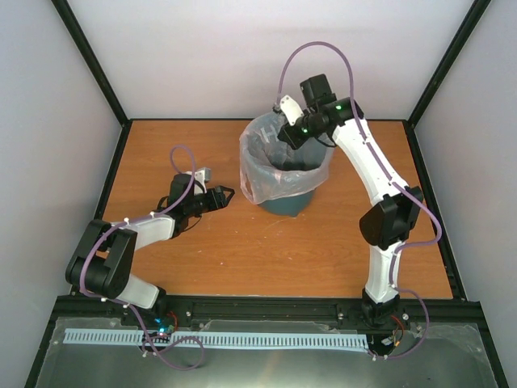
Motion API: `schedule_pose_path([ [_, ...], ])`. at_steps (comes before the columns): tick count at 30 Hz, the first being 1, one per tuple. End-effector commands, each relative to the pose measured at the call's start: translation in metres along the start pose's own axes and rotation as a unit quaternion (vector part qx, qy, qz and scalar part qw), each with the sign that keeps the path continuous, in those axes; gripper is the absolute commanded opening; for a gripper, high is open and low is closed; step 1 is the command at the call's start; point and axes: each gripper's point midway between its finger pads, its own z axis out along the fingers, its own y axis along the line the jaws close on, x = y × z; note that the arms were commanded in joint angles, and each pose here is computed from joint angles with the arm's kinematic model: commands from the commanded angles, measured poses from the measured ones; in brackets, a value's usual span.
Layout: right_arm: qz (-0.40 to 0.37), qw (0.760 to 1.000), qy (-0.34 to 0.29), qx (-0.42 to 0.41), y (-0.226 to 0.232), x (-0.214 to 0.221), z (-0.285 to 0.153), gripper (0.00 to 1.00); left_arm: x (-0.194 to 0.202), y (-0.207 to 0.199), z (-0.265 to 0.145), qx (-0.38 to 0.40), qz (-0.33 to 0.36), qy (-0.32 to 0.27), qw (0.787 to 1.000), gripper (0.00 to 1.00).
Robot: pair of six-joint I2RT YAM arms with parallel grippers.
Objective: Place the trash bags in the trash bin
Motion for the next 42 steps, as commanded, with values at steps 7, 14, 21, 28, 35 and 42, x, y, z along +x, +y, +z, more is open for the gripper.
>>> schedule_pose_path([
  [7,0.051,0.993,-0.097,-0.031,-0.015,-0.035,-0.044,0.12,-0.014,-0.012,-0.006,0.015,0.022,-0.024,0.999,0.65],
  [14,0.156,0.966,-0.18,-0.105,-0.046,-0.022,-0.11,0.18,-0.019,-0.011,-0.011,0.003,0.026,-0.036,0.999,0.65],
  [21,0.193,0.958,-0.207,0.042,-0.113,0.046,-0.142,0.44,-0.035,-0.044,-0.039,0.064,0.063,-0.092,0.992,0.65],
  [28,0.254,0.958,-0.132,0.006,-0.115,0.125,-0.069,0.51,-0.016,-0.075,-0.026,0.157,0.083,-0.052,0.983,0.64],
  [35,0.281,0.955,-0.084,-0.055,-0.09,0.156,-0.017,0.48,0.027,-0.089,0.022,0.168,0.072,0.031,0.983,0.6],
  [42,0.292,0.951,-0.054,-0.086,-0.081,0.166,0.005,0.45,0.023,-0.082,0.02,0.142,0.076,0.024,0.987,0.6],
])
